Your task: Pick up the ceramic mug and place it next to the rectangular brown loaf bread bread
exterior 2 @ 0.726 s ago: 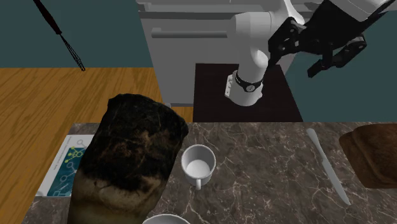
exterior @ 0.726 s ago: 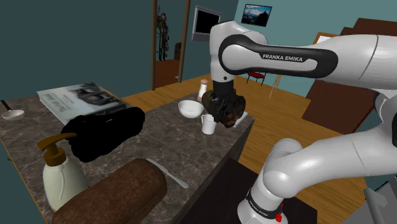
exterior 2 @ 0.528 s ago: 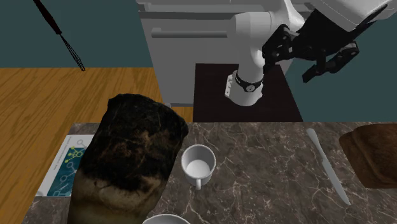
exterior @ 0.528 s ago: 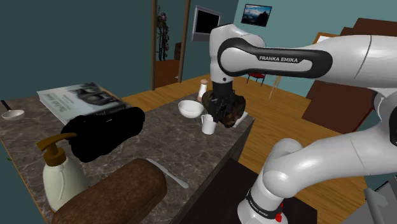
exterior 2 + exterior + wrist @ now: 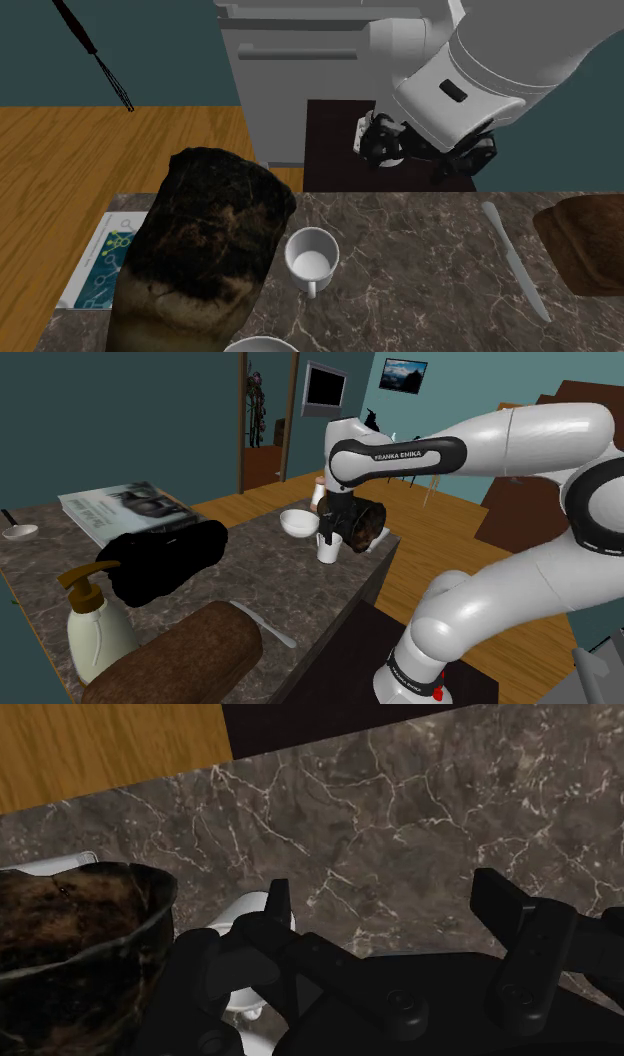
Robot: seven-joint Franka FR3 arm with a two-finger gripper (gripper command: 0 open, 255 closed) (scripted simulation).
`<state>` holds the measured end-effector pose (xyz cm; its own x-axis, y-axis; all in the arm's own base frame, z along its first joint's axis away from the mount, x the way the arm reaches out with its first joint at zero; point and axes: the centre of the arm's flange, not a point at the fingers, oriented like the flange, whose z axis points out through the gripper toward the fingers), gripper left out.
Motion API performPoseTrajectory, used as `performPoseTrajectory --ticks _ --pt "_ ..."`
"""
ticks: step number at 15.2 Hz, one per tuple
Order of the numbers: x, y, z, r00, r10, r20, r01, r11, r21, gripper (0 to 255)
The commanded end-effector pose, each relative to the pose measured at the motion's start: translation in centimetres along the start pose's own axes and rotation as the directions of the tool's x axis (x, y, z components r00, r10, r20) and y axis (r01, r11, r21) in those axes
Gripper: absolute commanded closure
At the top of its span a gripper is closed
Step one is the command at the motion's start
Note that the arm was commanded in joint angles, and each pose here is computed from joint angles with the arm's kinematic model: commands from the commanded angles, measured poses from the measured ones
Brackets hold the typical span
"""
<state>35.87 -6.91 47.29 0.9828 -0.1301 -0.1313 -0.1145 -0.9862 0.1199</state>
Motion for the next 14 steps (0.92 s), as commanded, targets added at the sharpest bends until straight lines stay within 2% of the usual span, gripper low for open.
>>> performPoseTrajectory --ticks 1,11,14 --pt "1.8 1.5 1.3 1.0 0.002 -0.014 -0.002 1.0 0.01 0" --pt "10.7 8.0 8.2 0.998 0.014 -0.069 -0.009 0.998 0.062 0" --pt "10.8 7.9 9.8 0.998 0.014 -0.069 -0.009 0.998 0.062 0"
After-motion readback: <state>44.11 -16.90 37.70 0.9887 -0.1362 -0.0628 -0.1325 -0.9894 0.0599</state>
